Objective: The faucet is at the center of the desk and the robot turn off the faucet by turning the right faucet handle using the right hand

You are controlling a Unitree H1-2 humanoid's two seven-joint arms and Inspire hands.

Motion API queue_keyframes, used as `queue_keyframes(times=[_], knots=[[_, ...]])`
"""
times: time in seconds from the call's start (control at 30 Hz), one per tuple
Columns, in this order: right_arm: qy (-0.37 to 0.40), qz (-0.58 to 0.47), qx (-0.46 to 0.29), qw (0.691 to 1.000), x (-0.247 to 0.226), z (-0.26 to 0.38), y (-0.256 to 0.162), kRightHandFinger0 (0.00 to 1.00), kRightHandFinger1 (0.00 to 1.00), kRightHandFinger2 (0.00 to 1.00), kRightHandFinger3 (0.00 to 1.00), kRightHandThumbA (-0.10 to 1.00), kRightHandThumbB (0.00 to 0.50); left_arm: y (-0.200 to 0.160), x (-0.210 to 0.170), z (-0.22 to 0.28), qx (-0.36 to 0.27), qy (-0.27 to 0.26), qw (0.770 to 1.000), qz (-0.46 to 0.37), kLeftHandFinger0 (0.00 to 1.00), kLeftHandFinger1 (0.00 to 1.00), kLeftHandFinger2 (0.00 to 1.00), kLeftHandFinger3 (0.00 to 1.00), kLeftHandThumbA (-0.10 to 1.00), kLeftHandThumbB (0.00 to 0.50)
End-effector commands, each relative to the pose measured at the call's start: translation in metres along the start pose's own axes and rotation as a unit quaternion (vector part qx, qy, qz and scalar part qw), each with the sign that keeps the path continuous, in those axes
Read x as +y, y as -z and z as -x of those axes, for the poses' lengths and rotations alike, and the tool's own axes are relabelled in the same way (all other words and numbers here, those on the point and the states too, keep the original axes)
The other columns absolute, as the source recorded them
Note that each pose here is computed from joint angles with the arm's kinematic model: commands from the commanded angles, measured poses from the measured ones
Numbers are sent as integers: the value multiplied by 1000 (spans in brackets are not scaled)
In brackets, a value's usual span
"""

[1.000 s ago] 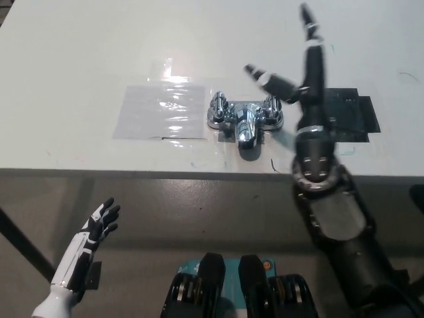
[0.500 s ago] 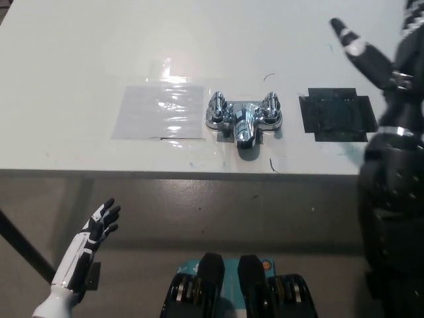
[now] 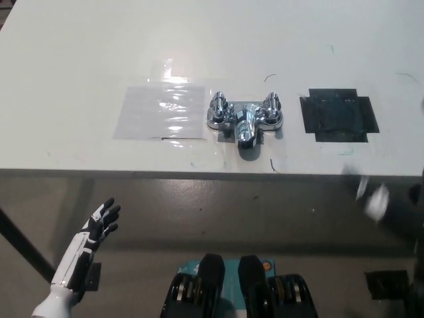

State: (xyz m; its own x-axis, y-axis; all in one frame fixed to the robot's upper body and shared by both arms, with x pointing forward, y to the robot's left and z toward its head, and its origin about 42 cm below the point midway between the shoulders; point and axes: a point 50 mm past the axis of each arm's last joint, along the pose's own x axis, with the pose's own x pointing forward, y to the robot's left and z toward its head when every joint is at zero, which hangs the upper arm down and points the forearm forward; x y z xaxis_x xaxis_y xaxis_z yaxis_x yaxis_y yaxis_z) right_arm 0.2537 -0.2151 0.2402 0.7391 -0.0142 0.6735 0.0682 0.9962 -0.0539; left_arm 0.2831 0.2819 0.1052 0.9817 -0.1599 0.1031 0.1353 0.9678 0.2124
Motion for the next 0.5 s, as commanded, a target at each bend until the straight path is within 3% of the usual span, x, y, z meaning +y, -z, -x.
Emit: queue_keyframes(times=[0.0, 0.03, 0.1, 0.13, 0.27, 0.47], knots=[[-73, 36, -23, 996, -1, 29, 20, 1000, 1000, 1000, 1000, 1000, 358, -15, 10, -5, -32, 4, 999, -13, 1000, 1000, 1000, 1000, 1000, 408], [-71, 47, 21, 996, -3, 47, 41, 1000, 1000, 1000, 1000, 1000, 353, -15, 10, -4, -36, 5, 999, -14, 1000, 1000, 1000, 1000, 1000, 390], [-72, 54, 45, 995, -4, 54, 52, 1000, 1000, 1000, 1000, 1000, 349, -15, 10, -4, -36, 4, 999, -12, 1000, 1000, 1000, 1000, 1000, 387], [-76, 67, 77, 992, -5, 63, 70, 1000, 1000, 1000, 1000, 1000, 324, -14, 9, -4, -36, 2, 999, -10, 1000, 1000, 1000, 1000, 1000, 391], [-80, 75, 149, 983, -8, 78, 109, 1000, 1000, 1000, 1000, 1000, 323, -14, 8, -6, -36, 2, 999, -13, 1000, 1000, 1000, 1000, 1000, 395], [-67, 43, 186, 979, -9, 76, 130, 1000, 1000, 1000, 1000, 1000, 342, -14, 10, -9, -35, -2, 999, -16, 1000, 1000, 1000, 1000, 1000, 405]])
